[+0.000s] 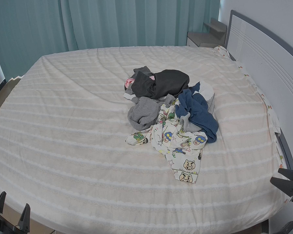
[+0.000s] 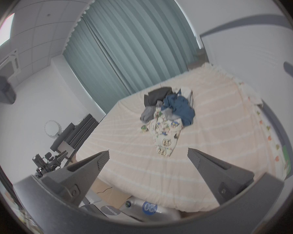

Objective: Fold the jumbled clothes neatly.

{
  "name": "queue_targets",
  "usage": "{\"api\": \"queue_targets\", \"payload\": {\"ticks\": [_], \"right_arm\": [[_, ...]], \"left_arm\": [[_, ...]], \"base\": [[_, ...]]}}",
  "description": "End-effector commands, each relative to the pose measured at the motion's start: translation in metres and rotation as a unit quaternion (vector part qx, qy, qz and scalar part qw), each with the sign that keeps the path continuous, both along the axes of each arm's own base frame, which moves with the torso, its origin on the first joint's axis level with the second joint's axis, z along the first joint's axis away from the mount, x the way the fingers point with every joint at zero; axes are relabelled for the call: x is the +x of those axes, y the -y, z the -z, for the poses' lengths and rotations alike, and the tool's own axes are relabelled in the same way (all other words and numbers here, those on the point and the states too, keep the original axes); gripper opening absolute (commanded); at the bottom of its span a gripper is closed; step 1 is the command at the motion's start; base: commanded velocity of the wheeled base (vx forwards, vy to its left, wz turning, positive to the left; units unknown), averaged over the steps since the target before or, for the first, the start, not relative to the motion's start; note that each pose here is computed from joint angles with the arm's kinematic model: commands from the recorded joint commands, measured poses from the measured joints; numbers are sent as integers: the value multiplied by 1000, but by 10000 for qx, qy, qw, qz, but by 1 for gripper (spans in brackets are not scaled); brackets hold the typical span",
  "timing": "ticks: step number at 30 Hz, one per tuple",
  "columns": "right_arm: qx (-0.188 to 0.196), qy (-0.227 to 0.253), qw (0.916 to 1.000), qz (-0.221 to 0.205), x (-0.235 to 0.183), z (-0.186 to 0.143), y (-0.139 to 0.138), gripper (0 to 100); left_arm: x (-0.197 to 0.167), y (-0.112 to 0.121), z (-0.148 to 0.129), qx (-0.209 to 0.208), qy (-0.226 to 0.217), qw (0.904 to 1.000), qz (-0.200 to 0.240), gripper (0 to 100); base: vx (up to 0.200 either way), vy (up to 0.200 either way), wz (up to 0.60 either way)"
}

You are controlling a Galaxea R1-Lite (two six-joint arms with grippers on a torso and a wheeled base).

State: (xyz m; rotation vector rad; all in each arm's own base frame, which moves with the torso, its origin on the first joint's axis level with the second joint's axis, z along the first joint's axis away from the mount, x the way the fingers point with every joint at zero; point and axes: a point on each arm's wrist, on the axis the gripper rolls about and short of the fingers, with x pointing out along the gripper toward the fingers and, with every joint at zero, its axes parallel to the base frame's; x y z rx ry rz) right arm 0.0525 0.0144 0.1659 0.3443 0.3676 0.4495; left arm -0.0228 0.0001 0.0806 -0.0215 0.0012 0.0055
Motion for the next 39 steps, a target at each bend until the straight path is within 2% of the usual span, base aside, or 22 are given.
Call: {"api": "queue_targets", "payload": {"ticks": [1,7,9,12,15,20,26,32,39], "right_arm": [[189,-2544,9655,-514,126,62,-33,100],[233,-2634,9635,-422,174,91,-42,100],[322,-2834,9578,-355,190,103,-47,100],[319,-2924,9552,-323,210,112,-54,100],[226,-2976,9540,-273,225,122,-63,100],[280,-3076,9508,-246,239,130,-78,100],[138,-2886,9573,113,272,139,-84,100],[212,-2597,9648,352,305,135,-83,100],[210,-2534,9653,588,333,140,-77,100]], "left_arm": [[0,0,5,-8,-1,10000,-11,100],[0,0,5,-8,-1,10000,-3,100],[0,0,5,-8,-1,10000,-3,100],[0,0,5,0,-1,10000,-3,100],[0,0,5,0,-1,10000,-3,100],[0,0,5,0,-1,10000,-3,100],[0,0,5,-8,-1,10000,-3,100],[0,0,5,-8,-1,10000,-3,100],[0,0,5,-8,-1,10000,-3,100]], "base": [[0,0,0],[0,0,0],[0,0,0],[0,0,0],[0,0,0],[0,0,0],[0,0,0],[0,0,0],[0,0,0]]}}
